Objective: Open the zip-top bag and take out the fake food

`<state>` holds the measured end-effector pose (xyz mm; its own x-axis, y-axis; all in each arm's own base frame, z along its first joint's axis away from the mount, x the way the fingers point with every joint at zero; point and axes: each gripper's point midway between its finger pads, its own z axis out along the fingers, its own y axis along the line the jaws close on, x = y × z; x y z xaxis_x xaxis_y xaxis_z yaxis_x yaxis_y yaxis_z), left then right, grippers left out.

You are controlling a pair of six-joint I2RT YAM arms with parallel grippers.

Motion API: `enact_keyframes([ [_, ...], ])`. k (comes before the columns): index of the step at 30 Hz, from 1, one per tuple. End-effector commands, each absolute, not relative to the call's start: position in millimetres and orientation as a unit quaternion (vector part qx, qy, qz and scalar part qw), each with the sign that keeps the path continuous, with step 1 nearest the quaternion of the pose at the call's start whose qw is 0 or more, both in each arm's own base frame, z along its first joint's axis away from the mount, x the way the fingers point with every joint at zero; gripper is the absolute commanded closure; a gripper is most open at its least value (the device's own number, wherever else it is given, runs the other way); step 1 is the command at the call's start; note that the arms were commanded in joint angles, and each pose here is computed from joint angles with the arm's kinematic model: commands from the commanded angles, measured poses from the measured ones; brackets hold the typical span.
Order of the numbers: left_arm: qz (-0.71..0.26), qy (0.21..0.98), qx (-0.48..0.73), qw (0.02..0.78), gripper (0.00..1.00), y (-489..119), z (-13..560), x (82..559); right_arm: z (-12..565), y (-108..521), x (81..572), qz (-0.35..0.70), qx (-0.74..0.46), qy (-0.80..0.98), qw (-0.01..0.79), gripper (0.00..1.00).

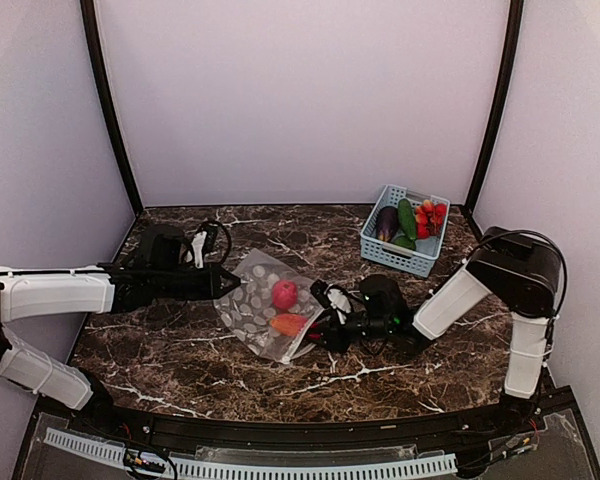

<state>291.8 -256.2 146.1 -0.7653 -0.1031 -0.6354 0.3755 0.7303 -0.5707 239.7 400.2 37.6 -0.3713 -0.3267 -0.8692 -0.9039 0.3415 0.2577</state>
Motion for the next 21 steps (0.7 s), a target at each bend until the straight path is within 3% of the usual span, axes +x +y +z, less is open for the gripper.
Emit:
enact_keyframes([
  [1, -0.331, 0.876, 0.052, 0.345, 0.99, -243, 147, 305, 40, 389, 229, 0.388, -0.408, 0.745, 0.359, 0.81],
  [13, -0.313, 0.886, 0.011, 0.342, 0.99, -220, 132, 317, 62, 338, 211, 0.345, -0.375, 0.785, 0.353, 0.84],
  [21, -0.317, 0.885, 0.007, 0.341, 0.99, -219, 130, 319, 82, 293, 229, 0.284, -0.321, 0.823, 0.373, 0.85],
])
